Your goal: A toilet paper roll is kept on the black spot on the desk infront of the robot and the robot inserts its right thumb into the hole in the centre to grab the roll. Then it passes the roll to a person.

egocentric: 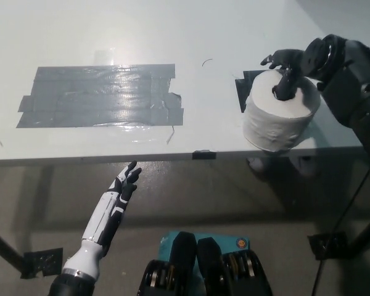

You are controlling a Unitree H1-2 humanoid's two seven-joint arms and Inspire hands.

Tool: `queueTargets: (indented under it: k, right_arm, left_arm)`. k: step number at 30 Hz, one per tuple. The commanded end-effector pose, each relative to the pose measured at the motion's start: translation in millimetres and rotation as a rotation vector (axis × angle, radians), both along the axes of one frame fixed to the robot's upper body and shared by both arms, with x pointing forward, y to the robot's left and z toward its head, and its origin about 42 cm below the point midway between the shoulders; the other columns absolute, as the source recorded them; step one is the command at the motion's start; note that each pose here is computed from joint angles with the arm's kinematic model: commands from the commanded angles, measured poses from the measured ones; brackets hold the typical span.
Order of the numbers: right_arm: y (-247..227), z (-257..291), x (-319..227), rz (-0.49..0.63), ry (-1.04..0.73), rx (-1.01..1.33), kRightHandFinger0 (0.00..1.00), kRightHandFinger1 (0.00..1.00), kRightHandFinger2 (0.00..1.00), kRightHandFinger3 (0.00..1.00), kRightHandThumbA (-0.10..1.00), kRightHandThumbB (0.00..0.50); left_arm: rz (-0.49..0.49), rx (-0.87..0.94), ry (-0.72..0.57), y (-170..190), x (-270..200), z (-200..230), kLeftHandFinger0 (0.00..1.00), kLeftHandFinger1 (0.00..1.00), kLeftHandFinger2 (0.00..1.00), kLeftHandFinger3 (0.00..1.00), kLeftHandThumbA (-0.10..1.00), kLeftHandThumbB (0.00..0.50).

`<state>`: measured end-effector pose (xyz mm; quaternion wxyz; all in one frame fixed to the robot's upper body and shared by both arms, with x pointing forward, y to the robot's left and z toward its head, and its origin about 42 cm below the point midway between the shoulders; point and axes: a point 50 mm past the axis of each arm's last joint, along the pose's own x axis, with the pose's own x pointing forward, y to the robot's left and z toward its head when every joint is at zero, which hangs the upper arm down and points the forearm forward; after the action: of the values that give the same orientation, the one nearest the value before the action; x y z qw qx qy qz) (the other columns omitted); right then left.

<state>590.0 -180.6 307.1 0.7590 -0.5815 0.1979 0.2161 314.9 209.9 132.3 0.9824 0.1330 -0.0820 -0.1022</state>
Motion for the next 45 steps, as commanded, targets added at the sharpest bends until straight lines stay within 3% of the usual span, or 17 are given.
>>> queueTargets:
  k: [1, 2, 3, 5, 6, 10, 13, 14, 17, 21, 22, 25, 27, 31, 38, 41, 45]
  right_arm:
    - [-1, 13, 4, -0.002, -0.096, -0.170, 0.07, 0.25, 0.42, 0.73, -0.07, 0.258]
    - [-2, 11, 4, -0.011, -0.088, -0.198, 0.01, 0.22, 0.41, 0.90, -0.09, 0.254]
    - [-5, 9, 4, -0.013, -0.088, -0.236, 0.07, 0.33, 0.50, 1.00, -0.10, 0.202]
    - [-8, 7, 4, -0.005, -0.089, -0.259, 0.12, 0.38, 0.52, 1.00, -0.10, 0.151]
    - [-10, 6, 3, -0.019, -0.088, -0.250, 0.06, 0.33, 0.48, 1.00, -0.10, 0.142]
    - [-20, 7, 4, -0.051, -0.091, -0.199, 0.00, 0.33, 0.47, 1.00, -0.10, 0.143]
    - [-29, 6, 4, -0.067, -0.078, -0.079, 0.07, 0.55, 0.65, 0.99, -0.10, 0.169]
    - [-32, 6, 4, -0.075, -0.073, -0.042, 0.07, 0.56, 0.67, 0.94, -0.10, 0.169]
    - [-42, 8, 3, -0.063, -0.071, 0.051, 0.20, 0.70, 0.80, 0.53, -0.10, 0.180]
    - [-56, 7, 3, -0.134, -0.163, 0.271, 0.13, 0.62, 0.85, 0.23, -0.10, 0.235]
    - [-63, 3, 1, -0.169, -0.194, 0.387, 0.15, 0.67, 0.96, 0.31, -0.10, 0.217]
    - [-74, -11, -3, -0.263, -0.217, 0.670, 0.20, 0.65, 0.95, 0.75, -0.10, 0.196]
    - [-83, -25, -9, -0.363, -0.223, 0.955, 0.18, 0.60, 0.90, 0.74, -0.10, 0.195]
    - [-86, -47, -17, -0.485, -0.151, 1.300, 0.00, 0.55, 0.97, 1.00, -0.10, 0.193]
    - [-85, -99, -38, -0.585, 0.000, 1.774, 0.00, 0.44, 0.81, 1.00, -0.10, 0.184]
    - [-82, -112, -45, -0.622, 0.025, 1.864, 0.00, 0.32, 0.68, 0.85, -0.10, 0.205]
    - [-81, -108, -47, -0.569, 0.061, 1.969, 0.00, 0.21, 0.59, 0.97, -0.10, 0.158]
  left_arm:
    - [-0.014, 0.006, -0.055, 1, 6, 17, 1.00, 1.00, 1.00, 1.00, 1.00, 0.128]
    - [-0.013, 0.006, -0.054, 1, 6, 17, 1.00, 1.00, 1.00, 1.00, 1.00, 0.135]
    - [-0.014, 0.005, -0.054, 1, 6, 17, 1.00, 1.00, 1.00, 1.00, 1.00, 0.139]
    - [-0.017, 0.000, -0.051, 1, 6, 17, 1.00, 1.00, 1.00, 1.00, 1.00, 0.134]
    - [-0.016, 0.002, -0.052, 1, 6, 17, 1.00, 1.00, 1.00, 1.00, 1.00, 0.129]
    - [-0.016, 0.013, -0.058, 2, 10, 20, 1.00, 1.00, 1.00, 1.00, 1.00, 0.129]
    - [-0.018, 0.013, -0.064, 2, 12, 22, 1.00, 1.00, 1.00, 1.00, 1.00, 0.121]
    - [-0.020, 0.009, -0.064, 2, 12, 22, 1.00, 1.00, 1.00, 1.00, 1.00, 0.115]
    - [-0.020, 0.003, -0.062, 2, 12, 21, 1.00, 1.00, 1.00, 1.00, 1.00, 0.097]
    - [-0.022, 0.008, -0.067, 2, 15, 22, 1.00, 1.00, 1.00, 1.00, 1.00, 0.092]
    - [-0.026, 0.005, -0.072, 2, 15, 22, 1.00, 1.00, 1.00, 1.00, 1.00, 0.080]
    - [-0.029, 0.008, -0.073, 2, 15, 22, 1.00, 1.00, 1.00, 1.00, 1.00, 0.078]
    - [-0.035, 0.009, -0.079, 1, 18, 25, 1.00, 1.00, 1.00, 1.00, 1.00, 0.076]
    - [-0.032, 0.008, -0.081, 2, 18, 24, 1.00, 1.00, 1.00, 1.00, 1.00, 0.071]
    - [-0.022, 0.000, -0.081, 3, 19, 24, 1.00, 1.00, 1.00, 1.00, 1.00, 0.060]
    - [-0.019, -0.004, -0.088, 3, 23, 27, 1.00, 1.00, 1.00, 1.00, 1.00, 0.057]
    - [-0.022, -0.010, -0.109, 1, 32, 35, 1.00, 1.00, 1.00, 1.00, 1.00, 0.056]
